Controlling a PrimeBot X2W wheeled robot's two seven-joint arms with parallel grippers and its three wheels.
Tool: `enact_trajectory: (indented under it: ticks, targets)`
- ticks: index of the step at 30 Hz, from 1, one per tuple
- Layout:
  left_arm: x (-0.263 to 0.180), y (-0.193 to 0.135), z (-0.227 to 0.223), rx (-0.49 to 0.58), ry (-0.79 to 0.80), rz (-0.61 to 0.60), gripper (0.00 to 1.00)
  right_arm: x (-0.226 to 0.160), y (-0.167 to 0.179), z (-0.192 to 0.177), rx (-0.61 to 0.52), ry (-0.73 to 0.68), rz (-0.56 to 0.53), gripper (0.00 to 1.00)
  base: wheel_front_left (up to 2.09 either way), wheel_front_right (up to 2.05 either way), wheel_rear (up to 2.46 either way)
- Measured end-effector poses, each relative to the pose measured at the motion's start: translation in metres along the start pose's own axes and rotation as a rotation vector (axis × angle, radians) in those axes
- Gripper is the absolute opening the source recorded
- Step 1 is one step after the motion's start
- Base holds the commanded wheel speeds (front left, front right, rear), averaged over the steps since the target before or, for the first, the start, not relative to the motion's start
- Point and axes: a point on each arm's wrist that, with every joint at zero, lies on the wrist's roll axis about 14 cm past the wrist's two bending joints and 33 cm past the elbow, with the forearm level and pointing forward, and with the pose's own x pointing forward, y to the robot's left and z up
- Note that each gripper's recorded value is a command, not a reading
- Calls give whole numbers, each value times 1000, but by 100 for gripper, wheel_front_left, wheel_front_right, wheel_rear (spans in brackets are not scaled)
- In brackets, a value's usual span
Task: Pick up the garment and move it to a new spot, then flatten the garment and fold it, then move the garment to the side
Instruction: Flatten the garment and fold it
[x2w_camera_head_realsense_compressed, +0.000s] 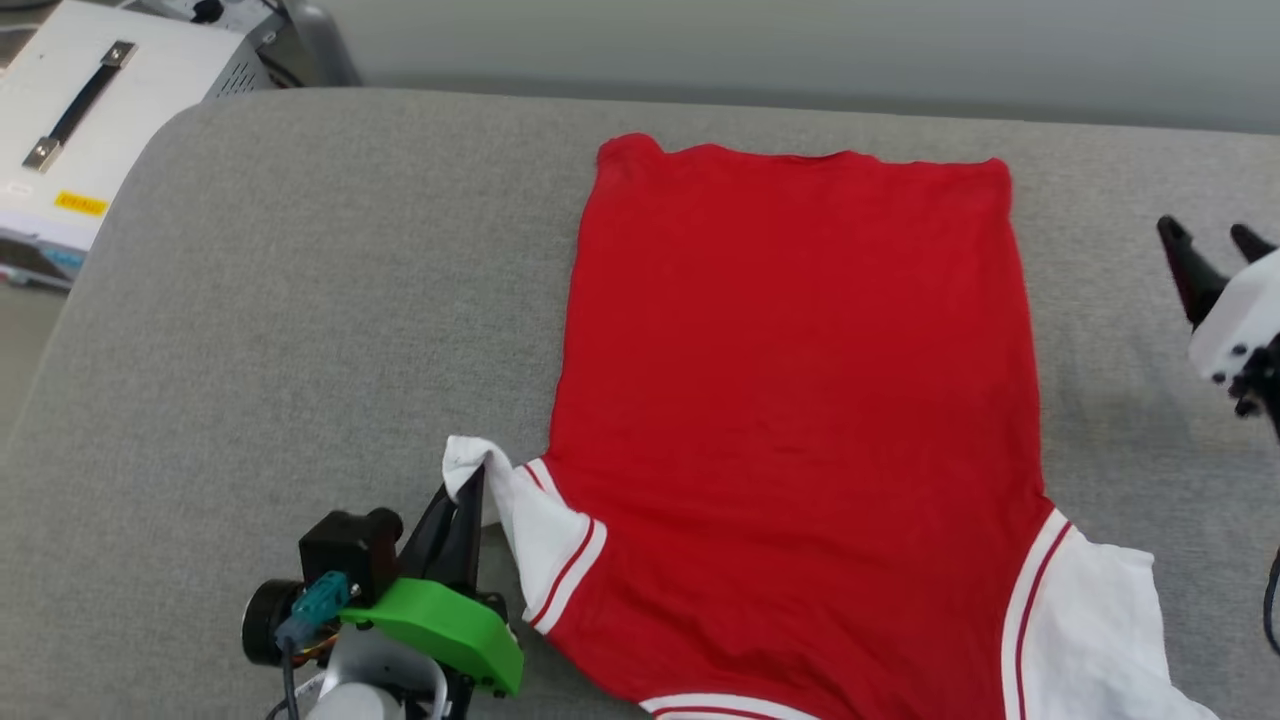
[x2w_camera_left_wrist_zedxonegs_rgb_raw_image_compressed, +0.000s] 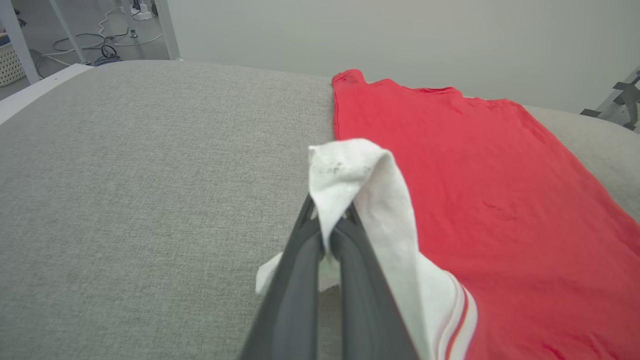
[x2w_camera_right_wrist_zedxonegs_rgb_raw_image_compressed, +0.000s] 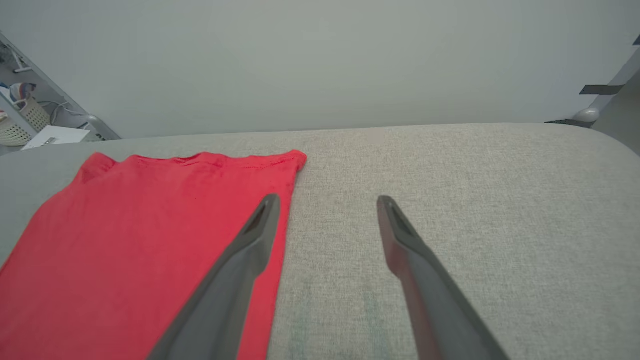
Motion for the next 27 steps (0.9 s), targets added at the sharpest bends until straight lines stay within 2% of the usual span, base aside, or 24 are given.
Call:
enact_trajectory:
  ticks: [7,14,20,27]
  targets:
    - [19,-8,5,-12,-37,-23,0,70,3,0,-47,164,-3,100,0,0,0]
    - [30,-10,-3,-20,-30,-21,0,127,28,-32,-30,363,35,100,0,0,0]
    - [36,-6,-16,-30,-1,-4,0,157,36,-73,-35,497,39,100,0,0,0]
    - [38,5,-33,-27,44,32,0,173,46,-124,-49,651,56,100,0,0,0]
